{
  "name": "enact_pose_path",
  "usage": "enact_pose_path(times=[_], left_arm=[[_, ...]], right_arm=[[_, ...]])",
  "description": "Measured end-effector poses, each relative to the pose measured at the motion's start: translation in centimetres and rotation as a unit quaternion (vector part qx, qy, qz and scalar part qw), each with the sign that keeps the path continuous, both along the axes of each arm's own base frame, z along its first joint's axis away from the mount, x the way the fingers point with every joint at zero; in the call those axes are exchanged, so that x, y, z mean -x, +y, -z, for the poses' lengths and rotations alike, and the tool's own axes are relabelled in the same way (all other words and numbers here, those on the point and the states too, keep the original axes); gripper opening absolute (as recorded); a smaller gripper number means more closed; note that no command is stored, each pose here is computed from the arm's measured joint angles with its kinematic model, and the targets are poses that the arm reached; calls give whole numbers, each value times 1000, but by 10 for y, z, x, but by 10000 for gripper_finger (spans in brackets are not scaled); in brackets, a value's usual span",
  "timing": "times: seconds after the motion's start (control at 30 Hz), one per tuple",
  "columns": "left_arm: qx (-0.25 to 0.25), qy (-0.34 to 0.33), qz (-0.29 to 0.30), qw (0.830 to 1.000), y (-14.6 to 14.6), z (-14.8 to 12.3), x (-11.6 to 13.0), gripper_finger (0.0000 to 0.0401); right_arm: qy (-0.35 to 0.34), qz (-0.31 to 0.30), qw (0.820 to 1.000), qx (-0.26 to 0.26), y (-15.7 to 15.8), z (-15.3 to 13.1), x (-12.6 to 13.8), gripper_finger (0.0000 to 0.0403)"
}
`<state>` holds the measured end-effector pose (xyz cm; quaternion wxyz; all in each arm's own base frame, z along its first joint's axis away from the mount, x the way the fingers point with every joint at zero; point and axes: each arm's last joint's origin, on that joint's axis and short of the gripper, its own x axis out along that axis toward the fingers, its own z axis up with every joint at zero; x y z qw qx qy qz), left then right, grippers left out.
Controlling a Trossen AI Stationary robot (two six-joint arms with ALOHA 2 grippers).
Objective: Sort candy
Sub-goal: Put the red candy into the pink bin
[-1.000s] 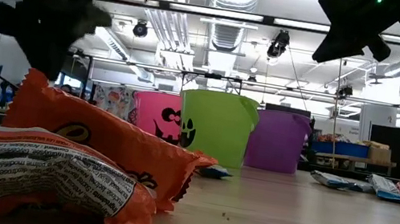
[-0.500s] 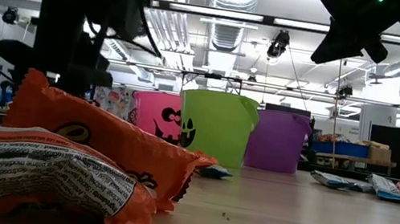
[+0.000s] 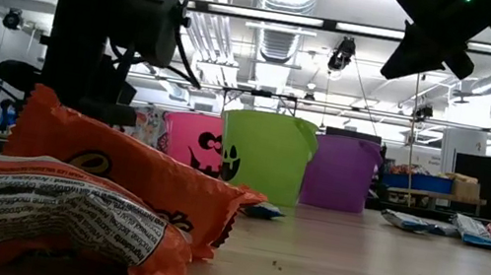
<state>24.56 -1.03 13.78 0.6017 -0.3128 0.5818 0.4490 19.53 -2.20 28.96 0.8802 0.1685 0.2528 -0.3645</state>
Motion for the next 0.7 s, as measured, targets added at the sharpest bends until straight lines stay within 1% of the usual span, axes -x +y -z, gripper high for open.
enact_pose_path(times=[0.1, 0.2, 0.37, 0.5, 0.53, 0.6, 0.67, 0.7], left_arm=[[2, 2, 0, 1000, 0, -2, 3, 48], [5, -15, 1, 1000, 0, -10, 5, 31], [27, -65, 22, 997, 0, -34, 11, 25], [51, -131, 68, 988, -1, -60, 19, 28], [51, -153, 85, 983, -1, -68, 21, 28], [49, -214, 126, 967, -1, -84, 23, 28], [31, -286, 179, 941, -1, -102, 23, 28], [17, -323, 207, 923, -1, -111, 22, 29]], right_arm=[[0, 0, 1000, 0, 0, 0, 0, 52], [0, 0, 1000, 1, 0, 0, 0, 52], [0, 0, 1000, 1, 0, 0, 0, 52], [0, 1, 1000, 1, 0, 0, 0, 52], [0, 1, 1000, 1, 0, 0, 0, 52], [0, 1, 1000, 1, 0, 0, 0, 52], [-1, 1, 1000, 1, 0, 0, 0, 52], [-1, 1, 1000, 1, 0, 0, 0, 52]])
